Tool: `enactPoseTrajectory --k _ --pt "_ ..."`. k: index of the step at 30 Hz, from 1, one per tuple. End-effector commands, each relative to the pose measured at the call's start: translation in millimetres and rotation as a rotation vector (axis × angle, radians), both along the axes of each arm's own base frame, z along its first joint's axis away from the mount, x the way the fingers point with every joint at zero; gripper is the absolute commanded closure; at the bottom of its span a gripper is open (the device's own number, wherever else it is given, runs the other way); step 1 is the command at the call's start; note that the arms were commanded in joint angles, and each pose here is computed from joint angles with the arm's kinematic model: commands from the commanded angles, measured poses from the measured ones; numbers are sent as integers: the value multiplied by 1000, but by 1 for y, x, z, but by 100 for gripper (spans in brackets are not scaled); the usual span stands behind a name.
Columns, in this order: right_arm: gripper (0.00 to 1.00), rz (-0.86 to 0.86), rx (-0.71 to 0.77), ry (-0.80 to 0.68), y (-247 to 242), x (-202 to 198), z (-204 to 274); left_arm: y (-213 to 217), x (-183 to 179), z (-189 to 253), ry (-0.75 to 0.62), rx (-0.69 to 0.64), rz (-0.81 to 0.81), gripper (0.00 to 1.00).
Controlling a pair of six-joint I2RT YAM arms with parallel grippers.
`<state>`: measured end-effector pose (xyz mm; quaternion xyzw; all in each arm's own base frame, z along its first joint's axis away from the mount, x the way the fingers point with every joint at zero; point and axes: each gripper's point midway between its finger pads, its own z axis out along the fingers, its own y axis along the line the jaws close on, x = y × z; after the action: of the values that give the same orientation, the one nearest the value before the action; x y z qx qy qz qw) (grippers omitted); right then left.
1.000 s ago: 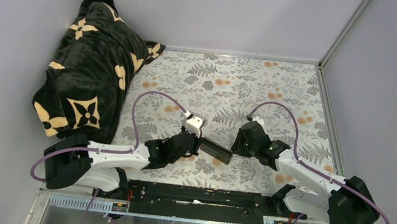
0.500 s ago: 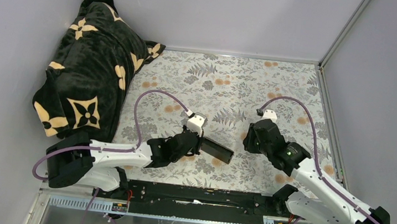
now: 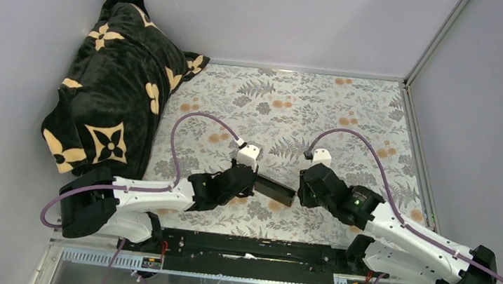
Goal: Fold the paper box
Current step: Close the paper box at the center of the board.
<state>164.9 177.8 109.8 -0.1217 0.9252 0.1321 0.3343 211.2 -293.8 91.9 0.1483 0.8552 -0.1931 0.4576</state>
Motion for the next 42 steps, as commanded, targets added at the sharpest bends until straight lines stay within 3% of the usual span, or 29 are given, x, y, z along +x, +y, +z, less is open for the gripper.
enactPoseTrajectory --k 1,19,42 --pt "70 -16 13 -106 3 10 23 9 -4 -8 37 53 27 94" --pt "73 26 -61 -216 13 10 16 1 -2 -6 70 105 24 94" --pt "76 41 -114 -207 19 11 4 0 -2 -6 72 110 17 94"
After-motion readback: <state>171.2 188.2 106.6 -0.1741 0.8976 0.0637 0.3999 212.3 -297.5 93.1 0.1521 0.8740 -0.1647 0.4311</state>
